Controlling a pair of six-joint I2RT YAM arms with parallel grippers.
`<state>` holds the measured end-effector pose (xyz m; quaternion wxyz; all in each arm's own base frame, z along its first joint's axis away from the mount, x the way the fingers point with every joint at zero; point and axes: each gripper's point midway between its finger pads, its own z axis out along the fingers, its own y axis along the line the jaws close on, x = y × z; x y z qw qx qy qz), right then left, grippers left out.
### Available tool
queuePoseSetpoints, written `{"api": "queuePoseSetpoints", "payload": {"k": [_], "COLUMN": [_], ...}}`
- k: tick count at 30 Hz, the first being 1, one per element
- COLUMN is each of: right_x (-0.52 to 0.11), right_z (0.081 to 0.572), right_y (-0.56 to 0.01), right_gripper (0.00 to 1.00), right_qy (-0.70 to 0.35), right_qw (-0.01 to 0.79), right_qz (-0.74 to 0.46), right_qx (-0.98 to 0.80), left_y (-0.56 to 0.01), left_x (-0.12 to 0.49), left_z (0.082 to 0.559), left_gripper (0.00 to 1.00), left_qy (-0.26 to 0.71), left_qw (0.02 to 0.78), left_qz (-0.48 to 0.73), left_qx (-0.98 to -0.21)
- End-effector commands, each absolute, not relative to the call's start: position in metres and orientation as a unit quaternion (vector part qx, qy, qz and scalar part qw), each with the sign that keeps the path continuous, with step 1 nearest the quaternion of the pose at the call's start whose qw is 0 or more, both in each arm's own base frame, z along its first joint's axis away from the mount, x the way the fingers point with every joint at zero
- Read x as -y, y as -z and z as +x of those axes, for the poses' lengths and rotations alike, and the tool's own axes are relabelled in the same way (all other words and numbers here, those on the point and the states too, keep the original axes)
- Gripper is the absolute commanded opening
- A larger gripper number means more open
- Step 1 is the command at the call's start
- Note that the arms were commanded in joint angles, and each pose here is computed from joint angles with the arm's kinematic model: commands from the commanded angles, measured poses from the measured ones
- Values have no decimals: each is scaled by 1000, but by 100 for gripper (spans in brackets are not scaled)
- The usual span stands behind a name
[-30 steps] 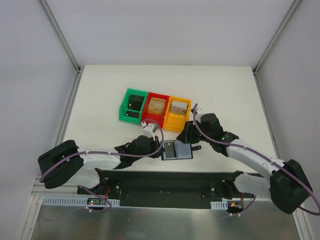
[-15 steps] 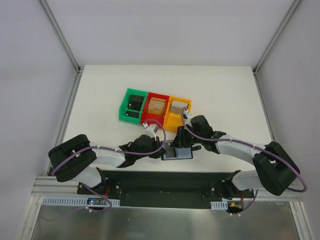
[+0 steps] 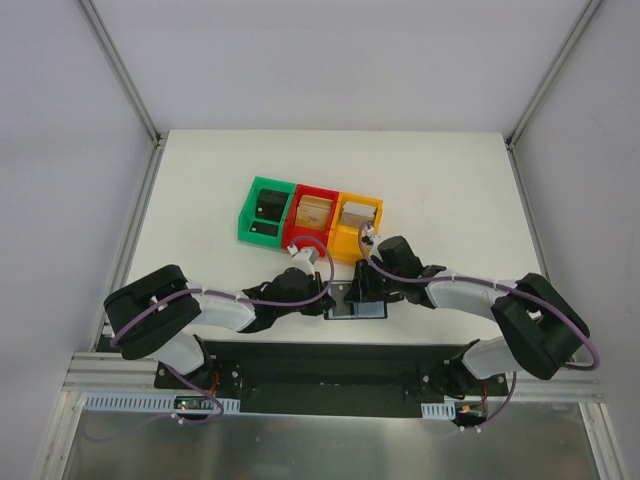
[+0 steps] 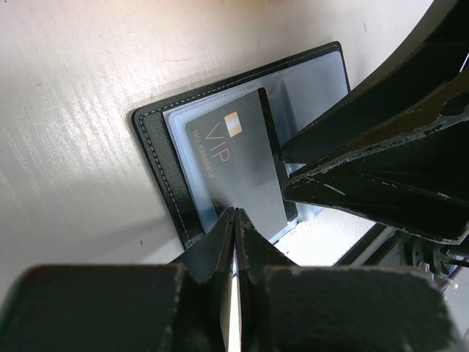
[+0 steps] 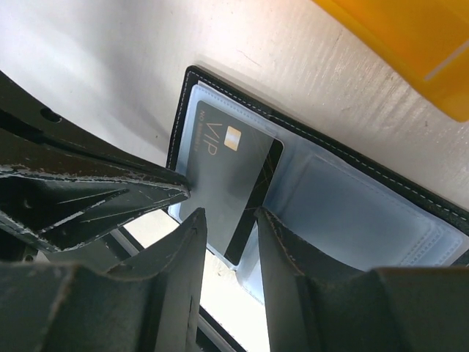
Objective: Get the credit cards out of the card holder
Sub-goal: Remove the credit card from the card holder.
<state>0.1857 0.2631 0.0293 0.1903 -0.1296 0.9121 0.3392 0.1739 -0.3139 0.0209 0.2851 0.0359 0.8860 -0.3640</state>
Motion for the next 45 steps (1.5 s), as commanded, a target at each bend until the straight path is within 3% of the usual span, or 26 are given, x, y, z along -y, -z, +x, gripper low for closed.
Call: {"api": "queuePoseSetpoints", "payload": {"k": [1, 14, 31, 45], "right_x": [-260, -253, -254, -256], "right_z": [186, 181, 180, 176], "right_y": [-25, -19, -21, -20], "right_gripper": [36, 31, 43, 44], "right_qy": [-332, -328, -390, -428], "right_qw": [202, 202, 185, 161], "right_qz": [-135, -129, -67, -27], "right_qx": [-912, -914, -900, -889], "left_y": [-8, -4, 6, 9], "left_x": [300, 299, 294, 295], "left_z": [180, 179, 177, 177], "left_gripper": [0, 0, 0, 0], "left_qy": [328, 323, 307, 305], "left_qw": [283, 278, 270, 268], "left_qz": [13, 13, 10, 15], "left_qx": [-901, -905, -912, -914]}}
